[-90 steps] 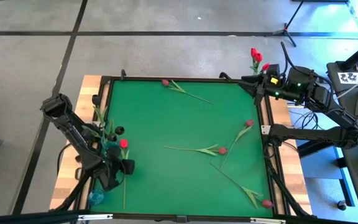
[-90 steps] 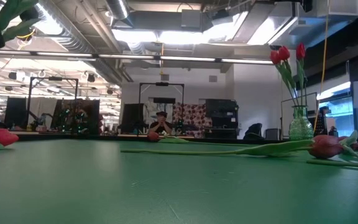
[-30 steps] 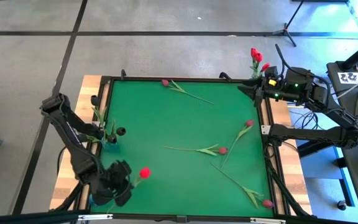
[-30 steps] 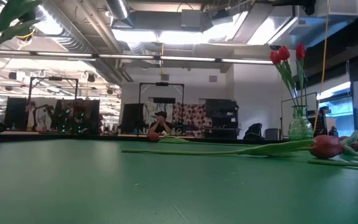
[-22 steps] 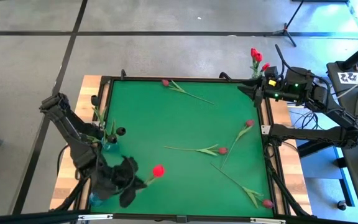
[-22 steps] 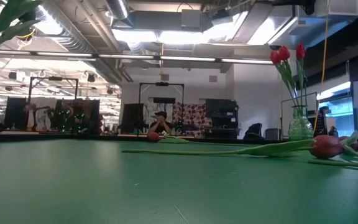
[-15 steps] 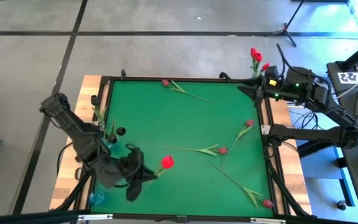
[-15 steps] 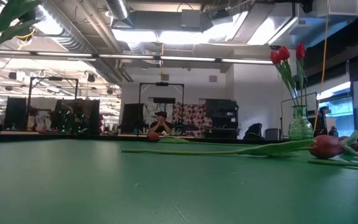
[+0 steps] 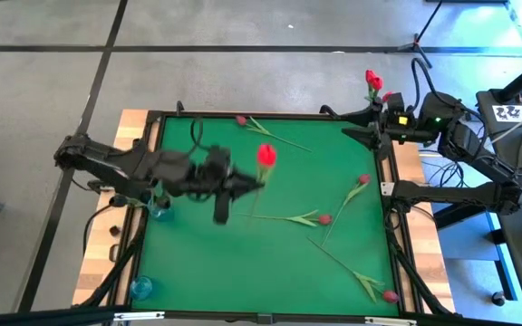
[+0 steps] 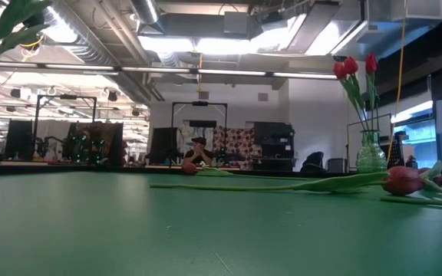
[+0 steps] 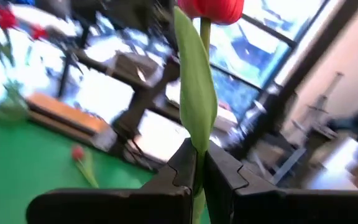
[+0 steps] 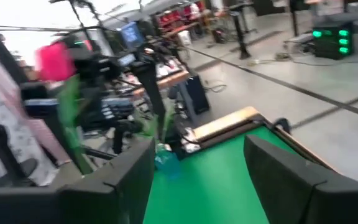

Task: Sort flowers into vase by color
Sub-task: Put the red tulip into the green vase

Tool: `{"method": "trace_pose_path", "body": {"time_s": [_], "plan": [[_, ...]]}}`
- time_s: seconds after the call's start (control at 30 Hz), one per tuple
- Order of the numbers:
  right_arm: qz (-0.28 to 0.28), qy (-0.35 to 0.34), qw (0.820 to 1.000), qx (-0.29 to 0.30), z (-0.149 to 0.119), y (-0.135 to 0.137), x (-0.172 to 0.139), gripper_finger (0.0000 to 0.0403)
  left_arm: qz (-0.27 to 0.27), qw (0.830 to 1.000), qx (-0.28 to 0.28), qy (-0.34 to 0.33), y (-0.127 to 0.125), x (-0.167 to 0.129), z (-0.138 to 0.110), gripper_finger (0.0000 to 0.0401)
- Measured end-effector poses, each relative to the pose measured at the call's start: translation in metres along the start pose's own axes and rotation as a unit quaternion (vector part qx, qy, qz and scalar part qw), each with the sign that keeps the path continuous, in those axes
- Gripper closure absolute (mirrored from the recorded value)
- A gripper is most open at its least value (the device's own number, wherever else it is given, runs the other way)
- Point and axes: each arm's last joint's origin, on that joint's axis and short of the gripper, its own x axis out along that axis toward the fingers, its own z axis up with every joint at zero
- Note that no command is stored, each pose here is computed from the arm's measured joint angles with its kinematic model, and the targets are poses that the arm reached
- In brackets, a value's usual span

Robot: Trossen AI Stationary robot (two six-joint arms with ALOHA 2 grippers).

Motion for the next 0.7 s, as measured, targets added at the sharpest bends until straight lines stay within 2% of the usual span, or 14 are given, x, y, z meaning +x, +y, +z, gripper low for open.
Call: {"method": "trace_pose_path", "body": {"time_s": [0.1,0.2,0.47,0.7], "plan": [[0.033,-0.006,0.999,-0.006,0.003,0.001,0.006,0.0137,0.028,0.999,0.013,-0.031,0.022,0.007,0.015,0.0387],[0.043,-0.004,0.999,-0.006,0.003,-0.002,0.016,0.0123,0.053,0.997,0.023,-0.056,0.042,0.012,0.028,0.0387],[0.104,-0.040,0.994,-0.022,0.005,0.012,0.050,0.0130,0.066,0.995,0.045,-0.066,0.090,0.015,0.052,0.0387],[0.087,-0.062,0.993,-0.043,-0.005,0.018,0.089,0.0134,0.054,0.992,0.063,-0.090,0.117,0.013,0.070,0.0387]]}}
